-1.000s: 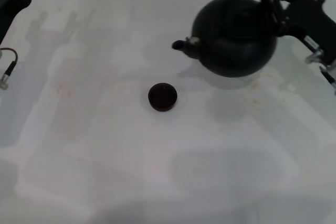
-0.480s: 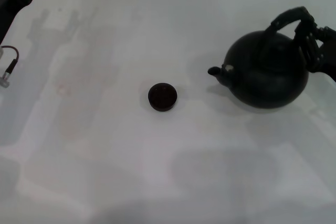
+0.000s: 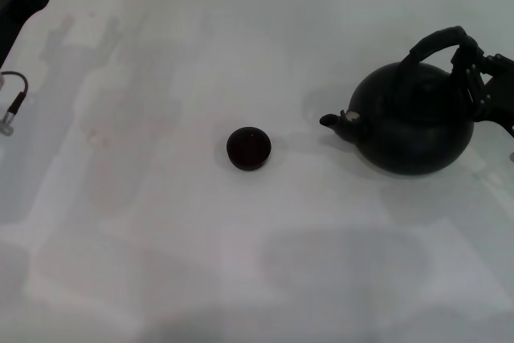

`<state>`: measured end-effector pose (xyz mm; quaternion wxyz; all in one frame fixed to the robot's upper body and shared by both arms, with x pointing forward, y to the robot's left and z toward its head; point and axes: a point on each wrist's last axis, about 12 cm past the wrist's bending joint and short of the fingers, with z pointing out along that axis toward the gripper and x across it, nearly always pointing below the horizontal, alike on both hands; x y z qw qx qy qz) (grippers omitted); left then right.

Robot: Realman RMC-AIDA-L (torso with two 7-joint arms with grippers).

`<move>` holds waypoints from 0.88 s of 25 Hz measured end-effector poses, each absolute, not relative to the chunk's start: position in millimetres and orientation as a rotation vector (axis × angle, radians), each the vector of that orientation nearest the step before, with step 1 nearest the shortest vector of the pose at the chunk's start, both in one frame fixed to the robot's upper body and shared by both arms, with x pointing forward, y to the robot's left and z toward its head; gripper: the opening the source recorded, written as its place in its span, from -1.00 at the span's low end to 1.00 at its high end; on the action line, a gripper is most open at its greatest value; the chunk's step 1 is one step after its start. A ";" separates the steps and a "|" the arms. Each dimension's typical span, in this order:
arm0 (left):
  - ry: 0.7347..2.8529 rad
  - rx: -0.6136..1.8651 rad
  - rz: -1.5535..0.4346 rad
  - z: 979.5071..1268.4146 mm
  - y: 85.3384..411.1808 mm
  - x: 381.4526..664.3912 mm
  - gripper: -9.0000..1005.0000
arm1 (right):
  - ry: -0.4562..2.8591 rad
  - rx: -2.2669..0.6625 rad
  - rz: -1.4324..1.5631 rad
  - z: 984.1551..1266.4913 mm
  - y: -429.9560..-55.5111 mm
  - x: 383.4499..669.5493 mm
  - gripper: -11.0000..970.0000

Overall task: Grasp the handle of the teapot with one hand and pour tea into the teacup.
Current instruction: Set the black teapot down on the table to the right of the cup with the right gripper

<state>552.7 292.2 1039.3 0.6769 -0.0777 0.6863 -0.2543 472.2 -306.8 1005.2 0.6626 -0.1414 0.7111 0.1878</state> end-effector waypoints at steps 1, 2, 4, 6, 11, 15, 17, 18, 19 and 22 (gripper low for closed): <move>1.543 -0.175 -0.571 1039.1 292.3 552.5 0.72 | 1.611 -0.320 0.422 1004.8 -306.9 472.2 -0.76; 1.543 -0.175 -0.571 1039.1 292.4 552.4 0.72 | 1.615 -0.320 0.419 1004.1 -307.2 471.9 -0.76; 1.543 -0.176 -0.571 1039.0 292.5 552.2 0.72 | 1.620 -0.317 0.417 1003.4 -307.8 471.2 -0.76; 1.544 -0.176 -0.571 1038.8 292.5 552.1 0.72 | 1.624 -0.314 0.414 1002.7 -308.7 470.2 -0.76; 1.551 -0.178 -0.570 1037.3 292.6 551.3 0.72 | 1.631 -0.308 0.414 1001.9 -309.7 469.1 -0.69; 1.551 -0.177 -0.571 1037.6 292.1 551.9 0.72 | 1.641 -0.309 0.417 1000.6 -309.9 468.1 -0.59; 1.551 -0.177 -0.571 1037.6 292.1 552.0 0.72 | 1.645 -0.306 0.427 1000.1 -309.5 467.5 -0.52; 1.551 -0.177 -0.571 1037.6 292.1 552.0 0.72 | 1.649 -0.300 0.438 1000.0 -309.2 467.2 -0.47; 1.551 -0.177 -0.571 1037.6 292.1 552.0 0.72 | 1.653 -0.289 0.452 999.9 -309.2 467.1 -0.42; 1.551 -0.177 -0.571 1037.6 292.1 552.0 0.72 | 1.666 -0.245 0.494 1000.0 -309.9 467.1 -0.28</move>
